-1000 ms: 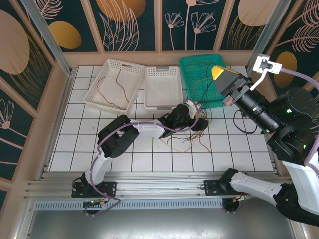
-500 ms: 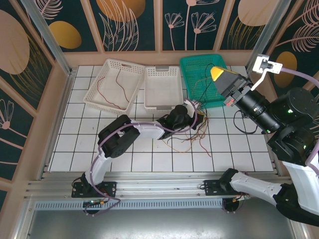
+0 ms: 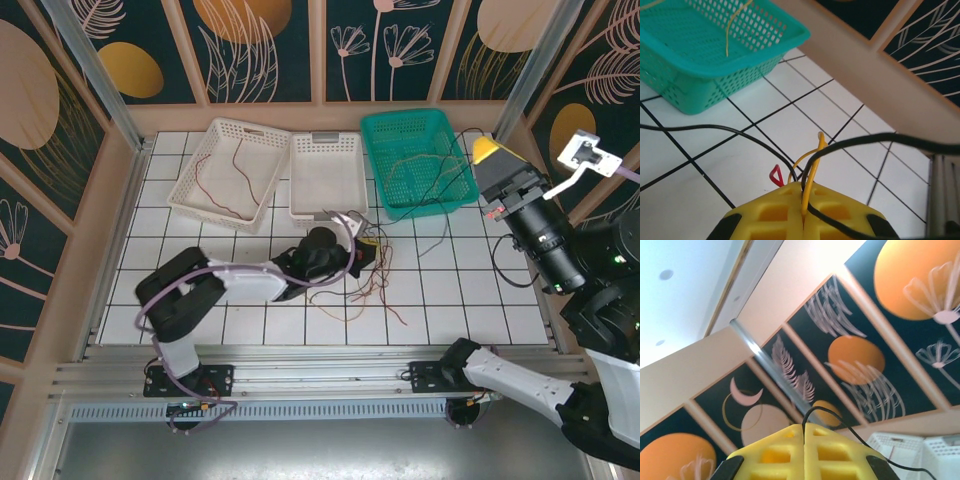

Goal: Untangle the cables

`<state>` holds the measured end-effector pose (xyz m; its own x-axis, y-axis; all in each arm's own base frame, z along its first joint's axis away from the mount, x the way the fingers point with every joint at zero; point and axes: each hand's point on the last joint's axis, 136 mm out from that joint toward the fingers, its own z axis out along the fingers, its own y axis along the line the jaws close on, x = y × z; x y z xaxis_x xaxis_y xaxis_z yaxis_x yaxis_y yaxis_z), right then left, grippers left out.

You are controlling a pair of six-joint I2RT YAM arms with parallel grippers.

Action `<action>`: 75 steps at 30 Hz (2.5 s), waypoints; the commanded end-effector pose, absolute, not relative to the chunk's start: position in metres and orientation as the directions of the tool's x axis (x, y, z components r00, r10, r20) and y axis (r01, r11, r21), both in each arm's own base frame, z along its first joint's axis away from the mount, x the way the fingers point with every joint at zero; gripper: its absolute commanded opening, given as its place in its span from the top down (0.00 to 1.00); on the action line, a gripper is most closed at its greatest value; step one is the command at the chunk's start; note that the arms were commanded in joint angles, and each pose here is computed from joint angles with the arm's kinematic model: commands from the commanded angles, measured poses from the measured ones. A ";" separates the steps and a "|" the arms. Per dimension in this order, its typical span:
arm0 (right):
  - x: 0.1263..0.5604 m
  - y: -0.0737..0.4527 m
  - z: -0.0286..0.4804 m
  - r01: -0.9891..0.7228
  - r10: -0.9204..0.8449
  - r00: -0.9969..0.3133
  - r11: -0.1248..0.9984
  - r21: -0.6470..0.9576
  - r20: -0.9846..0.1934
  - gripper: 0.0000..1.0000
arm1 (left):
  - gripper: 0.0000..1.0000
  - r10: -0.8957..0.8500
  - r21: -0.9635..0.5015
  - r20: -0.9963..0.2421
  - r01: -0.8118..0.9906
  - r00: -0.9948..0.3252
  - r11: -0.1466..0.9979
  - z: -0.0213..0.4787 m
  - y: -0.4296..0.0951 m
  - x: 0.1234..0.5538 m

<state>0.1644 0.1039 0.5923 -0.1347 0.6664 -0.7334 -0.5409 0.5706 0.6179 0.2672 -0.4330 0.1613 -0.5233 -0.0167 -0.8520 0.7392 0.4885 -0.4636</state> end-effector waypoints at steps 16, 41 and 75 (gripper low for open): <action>0.190 0.040 0.574 -0.236 0.658 0.129 0.747 0.622 -0.742 1.00 | 1.00 -0.075 -0.265 -0.945 0.609 -0.320 0.748 0.293 -0.273 0.238; 0.173 -0.022 0.565 0.001 0.620 0.268 0.766 0.643 -0.738 1.00 | 1.00 -0.012 -0.031 -0.987 0.118 -0.158 0.992 0.314 -0.114 0.260; 0.377 0.206 0.513 -0.355 0.377 -0.207 0.831 0.428 -0.903 1.00 | 1.00 -0.032 -0.074 -0.986 0.251 -0.164 0.965 0.295 -0.136 0.254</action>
<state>0.3701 0.1823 0.5074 -0.1705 0.3462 -0.9226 -0.2458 0.8917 0.3800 0.2542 -0.1377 0.2840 -0.2032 -0.0029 -0.9791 0.2478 0.9673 -0.0543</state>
